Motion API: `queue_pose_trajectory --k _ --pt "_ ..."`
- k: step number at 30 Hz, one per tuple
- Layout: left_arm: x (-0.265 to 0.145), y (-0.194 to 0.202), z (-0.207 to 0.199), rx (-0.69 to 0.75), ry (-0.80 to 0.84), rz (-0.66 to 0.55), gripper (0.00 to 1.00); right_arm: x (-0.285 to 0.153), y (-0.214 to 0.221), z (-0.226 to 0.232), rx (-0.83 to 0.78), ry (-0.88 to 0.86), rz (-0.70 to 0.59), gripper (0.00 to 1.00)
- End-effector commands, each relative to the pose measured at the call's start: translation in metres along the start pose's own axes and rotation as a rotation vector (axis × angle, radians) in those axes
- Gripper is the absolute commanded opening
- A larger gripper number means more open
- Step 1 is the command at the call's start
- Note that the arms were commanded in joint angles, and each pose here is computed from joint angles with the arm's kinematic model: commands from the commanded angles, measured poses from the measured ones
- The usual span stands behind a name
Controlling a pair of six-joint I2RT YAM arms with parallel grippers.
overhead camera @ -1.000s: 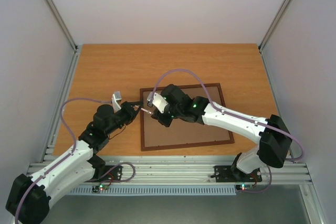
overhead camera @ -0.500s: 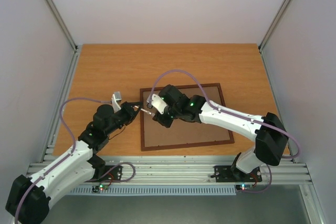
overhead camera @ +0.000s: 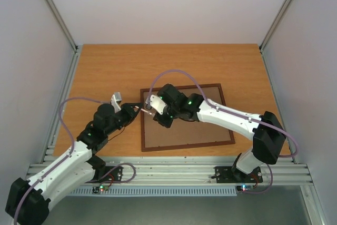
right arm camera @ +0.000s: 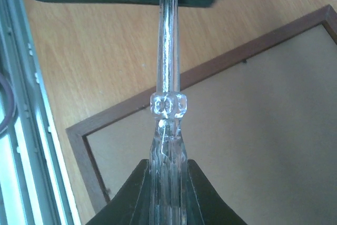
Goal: Take the photo out of the frame
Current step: Adjust the screwdriver.
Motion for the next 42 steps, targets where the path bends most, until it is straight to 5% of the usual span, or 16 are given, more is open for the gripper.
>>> queue_pose_trajectory --k 1,12,24,29,37,42 --pt "-0.01 -0.003 0.011 0.121 -0.154 0.024 0.21 0.001 0.007 -0.025 0.014 0.057 0.071 0.01" --pt "0.004 0.008 0.075 0.386 -0.571 0.275 0.53 0.003 0.037 -0.061 0.099 0.078 0.165 0.01" --pt "0.052 0.036 0.127 0.439 -0.716 0.536 0.59 0.007 0.064 -0.077 0.178 0.095 0.183 0.01" --pt "0.067 0.045 0.137 0.443 -0.715 0.606 0.54 0.01 0.067 -0.082 0.193 0.098 0.189 0.01" --pt "0.064 0.05 0.143 0.462 -0.73 0.652 0.24 0.01 0.069 -0.085 0.201 0.1 0.192 0.01" --pt "0.051 0.057 0.143 0.471 -0.712 0.674 0.13 0.01 0.071 -0.085 0.197 0.105 0.217 0.01"
Point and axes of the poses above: each gripper's point midway between its finger pads, its own x axis out along the fingers, its own z axis along the line the jaws close on, y = z × x, the point moved 2 cm from there along -x, back along the fingers, and after that the axes turned 12 degrees about x, right-handed, at the moved point
